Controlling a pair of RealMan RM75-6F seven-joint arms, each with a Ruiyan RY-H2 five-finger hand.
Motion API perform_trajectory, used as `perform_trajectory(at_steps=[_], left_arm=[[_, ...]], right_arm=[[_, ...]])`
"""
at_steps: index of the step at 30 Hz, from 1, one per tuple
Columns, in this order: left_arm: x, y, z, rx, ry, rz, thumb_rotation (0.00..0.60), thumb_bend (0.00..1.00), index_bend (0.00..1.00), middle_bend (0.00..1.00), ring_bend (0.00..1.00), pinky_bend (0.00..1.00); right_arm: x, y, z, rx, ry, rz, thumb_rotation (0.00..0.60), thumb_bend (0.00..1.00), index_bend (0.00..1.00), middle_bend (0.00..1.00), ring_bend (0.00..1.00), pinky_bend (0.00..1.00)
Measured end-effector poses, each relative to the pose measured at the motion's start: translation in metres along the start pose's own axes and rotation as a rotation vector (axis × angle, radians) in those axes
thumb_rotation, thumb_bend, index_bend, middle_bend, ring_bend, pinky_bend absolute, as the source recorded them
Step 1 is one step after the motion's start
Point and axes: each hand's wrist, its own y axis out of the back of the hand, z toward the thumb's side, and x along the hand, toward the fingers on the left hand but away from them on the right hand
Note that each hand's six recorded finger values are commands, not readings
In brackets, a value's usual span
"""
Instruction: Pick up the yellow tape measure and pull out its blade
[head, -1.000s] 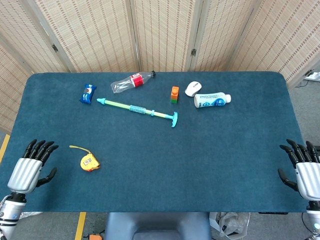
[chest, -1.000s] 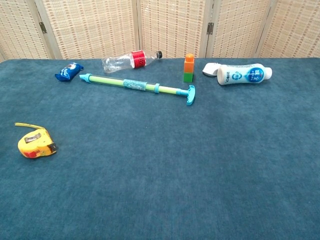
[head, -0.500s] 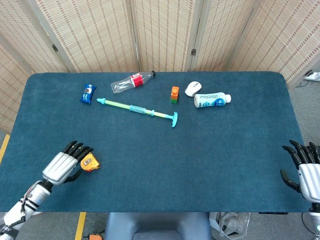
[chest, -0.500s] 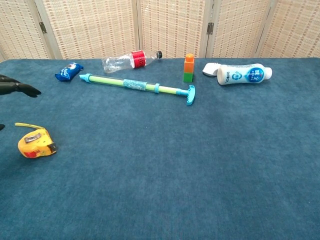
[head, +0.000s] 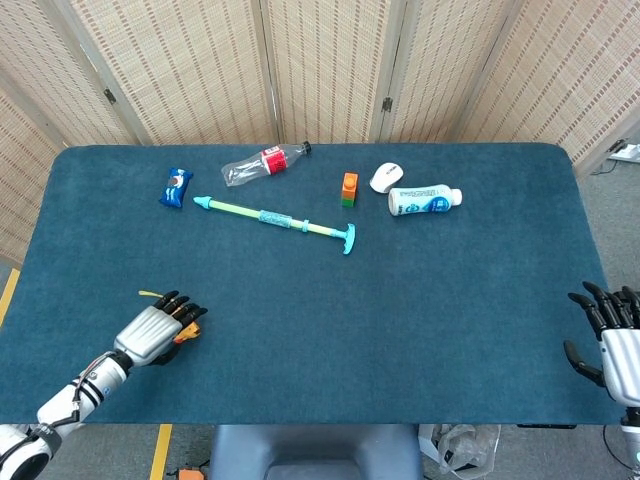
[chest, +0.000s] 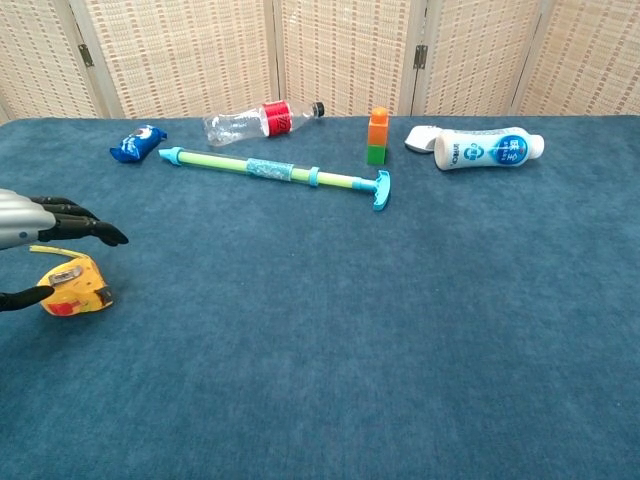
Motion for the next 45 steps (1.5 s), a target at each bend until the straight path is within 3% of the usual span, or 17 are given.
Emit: perform_trajectory(at_steps=[20,25,31,38,45], left_arm=[[0.007,-0.024,-0.030,0.013,0.105,-0.095,0.600,0.53,0.16,0.18,0.12,0.00],[-0.003,-0.027,-0.038,-0.010,0.135,-0.092,0.600,0.53,0.15,0.18,0.12,0.00],[-0.008,-0.033,-0.039,-0.033,0.149,-0.092,0.600,0.53,0.06,0.15,0.10,0.00],[-0.006,-0.036,-0.036,-0.034,0.171,-0.049,0.600,0.40,0.04,0.14,0.10,0.00],[-0.006,-0.040,-0.035,-0.029,0.196,-0.009,0.600,0.38,0.06,0.14,0.13,0.00]], right_arm=[[-0.002,-0.005,0.001,0.002,-0.002,0.012,0.600,0.38,0.18,0.13,0.15,0.00],[-0.004,-0.005,0.004,0.003,0.007,0.011,0.600,0.38,0.18,0.13,0.15,0.00],[-0.004,-0.005,0.006,0.007,0.015,0.010,0.600,0.38,0.18,0.13,0.15,0.00],[-0.001,-0.005,0.004,0.006,0.005,0.010,0.600,0.38,0.18,0.13,0.15,0.00],[0.001,-0.005,0.003,0.002,0.004,0.008,0.600,0.38,0.18,0.13,0.15,0.00]])
